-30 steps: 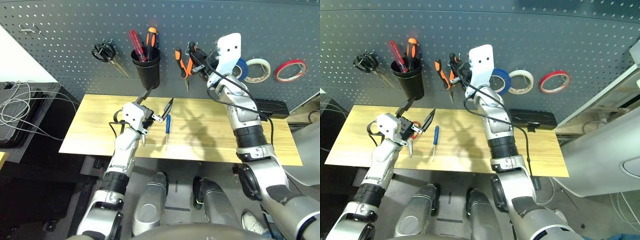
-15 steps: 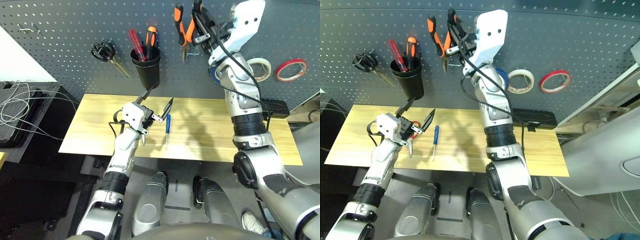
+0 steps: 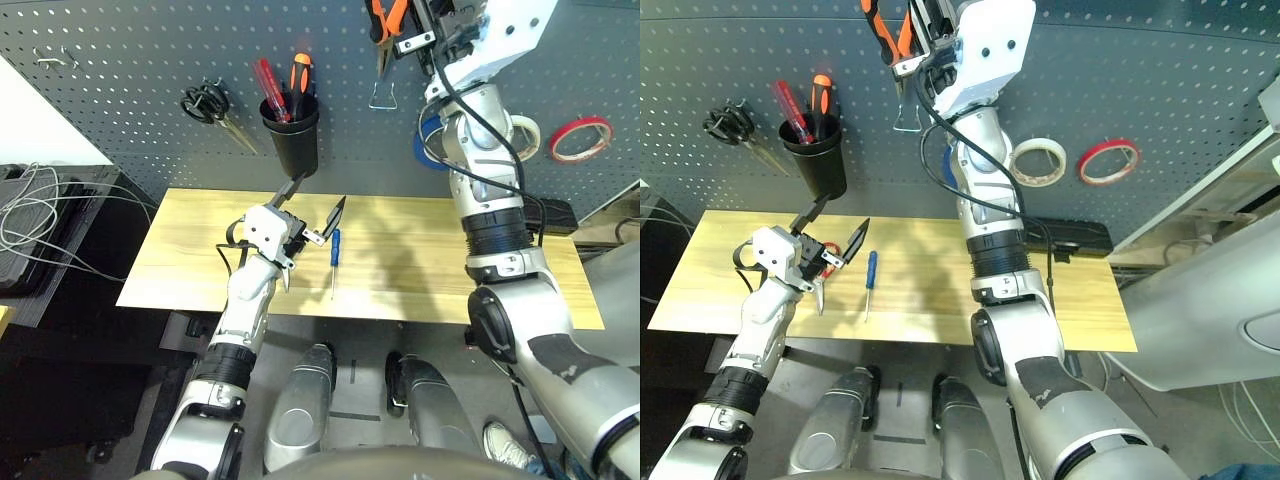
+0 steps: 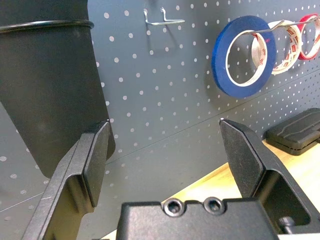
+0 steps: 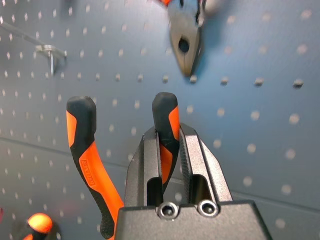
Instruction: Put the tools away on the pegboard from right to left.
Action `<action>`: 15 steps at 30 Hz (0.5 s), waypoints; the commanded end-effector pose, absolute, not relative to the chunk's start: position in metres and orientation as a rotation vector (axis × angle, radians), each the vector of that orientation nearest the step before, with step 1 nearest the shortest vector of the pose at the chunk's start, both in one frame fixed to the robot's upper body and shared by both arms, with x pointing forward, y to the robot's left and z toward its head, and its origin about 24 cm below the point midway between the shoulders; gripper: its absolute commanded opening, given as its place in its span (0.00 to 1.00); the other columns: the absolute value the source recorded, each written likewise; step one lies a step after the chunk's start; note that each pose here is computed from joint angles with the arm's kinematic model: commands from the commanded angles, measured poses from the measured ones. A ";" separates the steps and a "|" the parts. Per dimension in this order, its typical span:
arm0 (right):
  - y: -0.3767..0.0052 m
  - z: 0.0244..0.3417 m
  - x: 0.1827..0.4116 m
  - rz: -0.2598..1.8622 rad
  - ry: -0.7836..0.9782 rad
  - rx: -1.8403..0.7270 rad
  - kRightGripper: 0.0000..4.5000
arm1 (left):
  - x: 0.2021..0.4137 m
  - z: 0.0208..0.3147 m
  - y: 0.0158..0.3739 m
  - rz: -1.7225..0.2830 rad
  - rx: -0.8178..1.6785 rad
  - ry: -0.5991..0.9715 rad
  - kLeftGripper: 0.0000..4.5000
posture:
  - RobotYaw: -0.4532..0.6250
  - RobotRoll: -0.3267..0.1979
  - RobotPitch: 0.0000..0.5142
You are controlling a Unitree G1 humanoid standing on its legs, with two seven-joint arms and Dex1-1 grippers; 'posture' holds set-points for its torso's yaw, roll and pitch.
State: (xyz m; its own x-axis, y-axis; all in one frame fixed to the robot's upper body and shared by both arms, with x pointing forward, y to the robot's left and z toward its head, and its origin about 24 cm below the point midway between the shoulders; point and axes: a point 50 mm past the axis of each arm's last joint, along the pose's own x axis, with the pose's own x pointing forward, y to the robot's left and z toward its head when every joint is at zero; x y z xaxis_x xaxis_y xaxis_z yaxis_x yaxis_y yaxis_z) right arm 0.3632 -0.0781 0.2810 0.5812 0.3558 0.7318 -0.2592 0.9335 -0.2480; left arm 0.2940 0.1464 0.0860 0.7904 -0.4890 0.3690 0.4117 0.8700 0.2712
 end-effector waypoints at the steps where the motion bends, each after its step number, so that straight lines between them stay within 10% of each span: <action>1: -0.072 0.280 0.364 0.360 -0.915 -0.141 0.07 | 0.292 0.079 0.145 -0.495 0.191 -0.412 1.00 | 0.56 0.62 0.41; 15: -0.073 0.265 0.370 0.330 -0.879 -0.149 0.07 | 0.291 0.077 0.146 -0.486 0.195 -0.400 1.00 | 0.56 0.62 0.42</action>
State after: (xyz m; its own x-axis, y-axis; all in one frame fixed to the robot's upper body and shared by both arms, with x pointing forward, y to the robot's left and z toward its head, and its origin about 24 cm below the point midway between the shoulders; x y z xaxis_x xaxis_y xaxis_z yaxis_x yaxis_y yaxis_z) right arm 0.3723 -0.0766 0.2619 0.6122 0.3334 0.7170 -0.2256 0.9427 -0.2458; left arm 0.2934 0.1458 0.0832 0.7988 -0.4866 0.3537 0.4077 0.8702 0.2766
